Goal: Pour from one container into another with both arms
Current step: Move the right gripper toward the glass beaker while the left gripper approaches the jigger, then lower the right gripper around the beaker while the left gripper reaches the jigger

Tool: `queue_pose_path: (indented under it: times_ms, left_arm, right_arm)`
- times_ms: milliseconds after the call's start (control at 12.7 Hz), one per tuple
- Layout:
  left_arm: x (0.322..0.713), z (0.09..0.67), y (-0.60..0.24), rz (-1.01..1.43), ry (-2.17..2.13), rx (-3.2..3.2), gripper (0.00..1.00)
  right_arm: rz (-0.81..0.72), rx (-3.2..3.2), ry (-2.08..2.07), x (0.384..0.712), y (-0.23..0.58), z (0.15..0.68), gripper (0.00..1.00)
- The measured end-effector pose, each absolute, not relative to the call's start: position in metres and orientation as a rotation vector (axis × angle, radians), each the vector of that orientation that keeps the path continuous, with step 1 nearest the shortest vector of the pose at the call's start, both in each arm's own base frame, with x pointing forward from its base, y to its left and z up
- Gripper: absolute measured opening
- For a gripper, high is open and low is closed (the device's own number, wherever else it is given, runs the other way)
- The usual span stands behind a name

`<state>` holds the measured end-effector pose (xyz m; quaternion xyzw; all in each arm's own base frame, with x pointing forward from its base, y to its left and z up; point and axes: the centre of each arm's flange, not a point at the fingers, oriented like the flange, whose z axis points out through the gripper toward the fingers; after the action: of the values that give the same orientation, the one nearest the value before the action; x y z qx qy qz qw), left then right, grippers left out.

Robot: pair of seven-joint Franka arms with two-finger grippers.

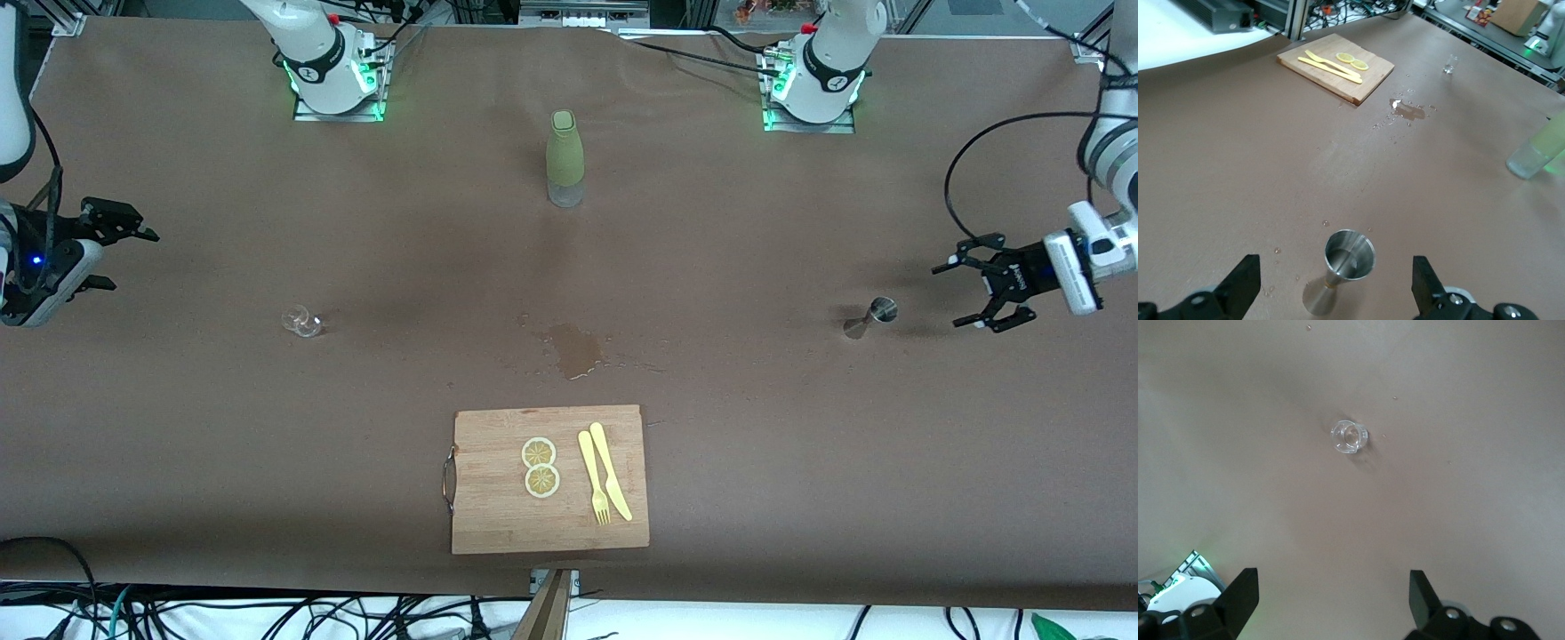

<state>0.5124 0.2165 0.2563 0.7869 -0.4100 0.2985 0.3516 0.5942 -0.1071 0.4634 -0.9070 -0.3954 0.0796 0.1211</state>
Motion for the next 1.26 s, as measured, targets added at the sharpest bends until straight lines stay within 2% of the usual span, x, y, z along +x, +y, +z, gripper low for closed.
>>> queue_pose_path:
  times_ms: [631, 1262]
  left_arm:
    - [0.512, 0.204, 0.218, 0.958, -1.204, 1.922, 1.00]
    - [0.517, 0.162, 0.213, 1.044, -1.242, 1.822, 1.00]
  right_arm:
    - [0.026, -2.373, -1.145, 0.597, -0.161, 0.398, 1.00]
    - [-0.151, -2.164, -1.098, 0.596, -0.194, 0.319, 1.00]
